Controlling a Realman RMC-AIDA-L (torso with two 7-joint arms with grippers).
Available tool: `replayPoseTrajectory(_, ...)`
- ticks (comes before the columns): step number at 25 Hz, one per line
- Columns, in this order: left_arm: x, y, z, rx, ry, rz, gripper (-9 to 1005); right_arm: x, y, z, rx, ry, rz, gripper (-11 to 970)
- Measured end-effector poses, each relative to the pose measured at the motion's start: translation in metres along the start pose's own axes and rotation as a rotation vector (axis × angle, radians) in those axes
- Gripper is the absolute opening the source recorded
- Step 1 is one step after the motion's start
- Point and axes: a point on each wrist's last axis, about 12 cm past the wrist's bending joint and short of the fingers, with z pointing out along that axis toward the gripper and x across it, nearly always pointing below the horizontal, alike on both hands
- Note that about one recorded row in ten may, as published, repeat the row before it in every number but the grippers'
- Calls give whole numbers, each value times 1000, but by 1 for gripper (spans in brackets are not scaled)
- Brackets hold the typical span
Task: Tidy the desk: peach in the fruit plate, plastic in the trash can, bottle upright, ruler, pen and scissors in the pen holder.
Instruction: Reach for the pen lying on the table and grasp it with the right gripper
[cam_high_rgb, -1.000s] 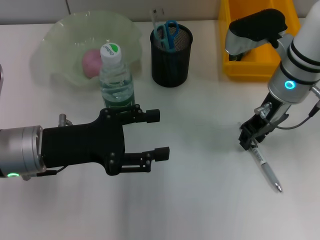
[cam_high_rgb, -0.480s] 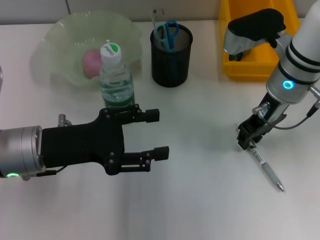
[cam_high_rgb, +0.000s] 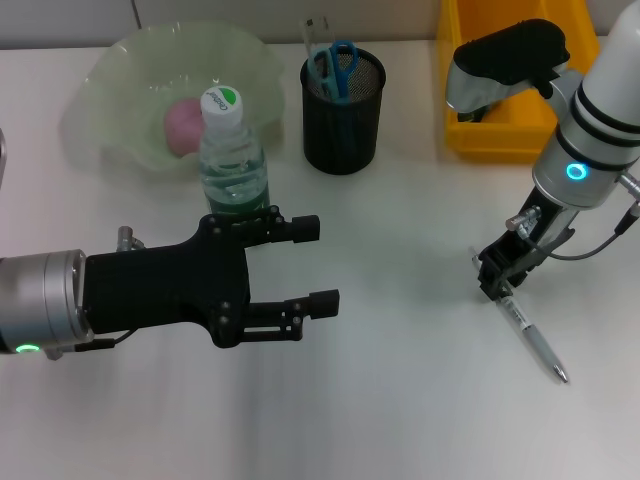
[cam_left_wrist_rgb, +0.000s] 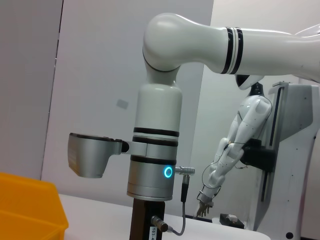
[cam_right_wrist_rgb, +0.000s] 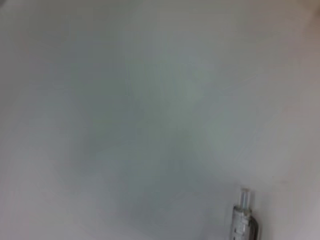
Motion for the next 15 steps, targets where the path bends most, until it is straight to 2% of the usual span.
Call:
replayPoseTrajectory(5,-1,0,0,-2,-4,7,786,0,0,0,1,0,-1,318)
replayPoseTrajectory(10,-1,0,0,-4,-8,7,786,0,0,0,1,1,-4,173)
replayPoseTrajectory(15,-1,1,0,-6,-9,8,786,0,0,0,1,-1,-6,175)
